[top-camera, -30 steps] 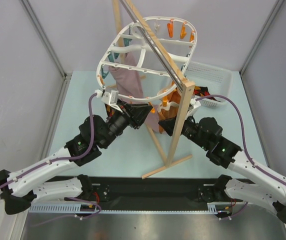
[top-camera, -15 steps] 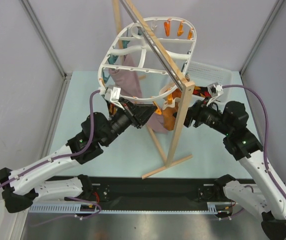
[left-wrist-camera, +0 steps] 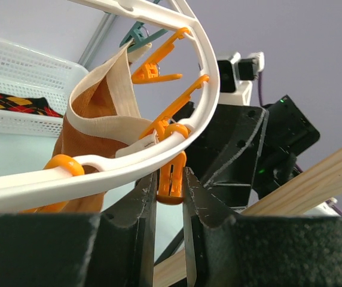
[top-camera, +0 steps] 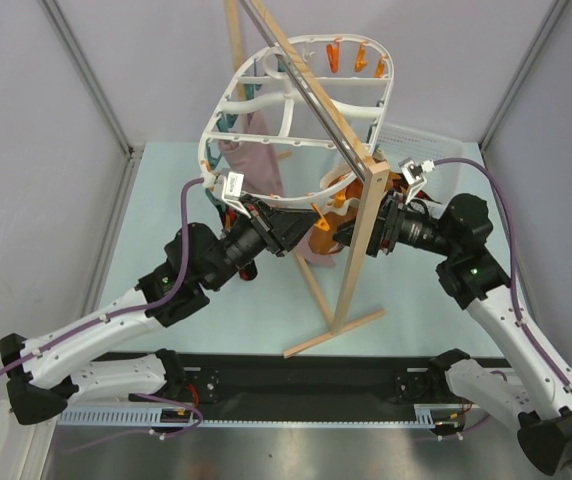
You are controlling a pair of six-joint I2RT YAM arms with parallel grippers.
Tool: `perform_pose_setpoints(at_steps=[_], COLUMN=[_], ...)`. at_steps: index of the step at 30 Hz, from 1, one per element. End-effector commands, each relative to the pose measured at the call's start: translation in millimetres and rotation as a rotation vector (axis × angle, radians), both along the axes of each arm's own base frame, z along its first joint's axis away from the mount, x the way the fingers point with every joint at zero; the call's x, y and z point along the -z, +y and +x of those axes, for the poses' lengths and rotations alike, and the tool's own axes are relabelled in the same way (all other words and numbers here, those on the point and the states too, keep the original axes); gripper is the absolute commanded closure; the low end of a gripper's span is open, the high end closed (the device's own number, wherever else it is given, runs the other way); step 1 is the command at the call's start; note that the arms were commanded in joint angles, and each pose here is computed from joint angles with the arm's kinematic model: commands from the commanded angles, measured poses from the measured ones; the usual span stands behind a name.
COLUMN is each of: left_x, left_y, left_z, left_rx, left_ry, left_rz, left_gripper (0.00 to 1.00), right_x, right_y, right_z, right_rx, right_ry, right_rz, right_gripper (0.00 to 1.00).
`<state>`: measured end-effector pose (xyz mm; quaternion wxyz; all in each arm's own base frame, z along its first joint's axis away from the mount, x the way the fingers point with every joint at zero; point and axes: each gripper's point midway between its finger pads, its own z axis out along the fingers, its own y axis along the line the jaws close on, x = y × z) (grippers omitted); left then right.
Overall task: Clip the socks to the hanger
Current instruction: Open the clamp at the hanger.
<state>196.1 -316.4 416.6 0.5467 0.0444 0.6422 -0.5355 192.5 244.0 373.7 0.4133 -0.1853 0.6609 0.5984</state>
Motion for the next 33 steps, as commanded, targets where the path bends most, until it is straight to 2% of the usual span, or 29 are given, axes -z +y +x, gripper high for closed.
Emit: perform_pose_setpoints(at_steps=[1,8,24,27,28,29,31,32,33], left_x=[-22.6,-21.0,-17.9,-14.4,-11.9,-11.9,-7.3,-5.5,-3.6], left_y=[-0.9,-2.3,-5.9,-6.0,-5.1,-3.9,0.3,1.8,3.1], left_z=[-5.8,-5.9,-4.4,-1.6,0.7,1.6,5.0,6.4,6.4], left_rx=[0.037,0.042,0.048,0.033,0.02,0.013,-0.016,-0.028,-0.033], left_ry=[-0.017,-0.011,0.008,0.02,0.029,0.039,0.07,0.085,0.104], left_rz=[-0.064,-0.064,-0.068,-0.058,-0.05,-0.053,-0.035,-0.028,-0.023], left_gripper=[0.81,0.81,0.82,0.81,0.81,0.77,0.66,0.52,0.47], right_x=[-23.5,-31.5,-35.2,-33.8,-32.5,-31.1,-25.1,-23.2,-20.8], right_y=[5.3,9.8,26.3,30.5,33.2,34.0,36.1,36.0,36.3], right_z=[-6.3,-10.1,-10.0,-11.6,-12.4,-11.8,-8.7,-7.6,-4.8], right_rx=[-0.082,-0.138,-0.205,-0.219,-0.224,-0.221,-0.202,-0.188,-0.171], right_ry=[-0.062,-0.068,-0.062,-0.062,-0.065,-0.066,-0.056,-0.091,-0.095], right_rz=[0.075,0.144,0.212,0.213,0.209,0.206,0.189,0.174,0.164], right_gripper=[0.38,0.42,0.6,0.8,0.93,0.98,1.0,1.0,1.0])
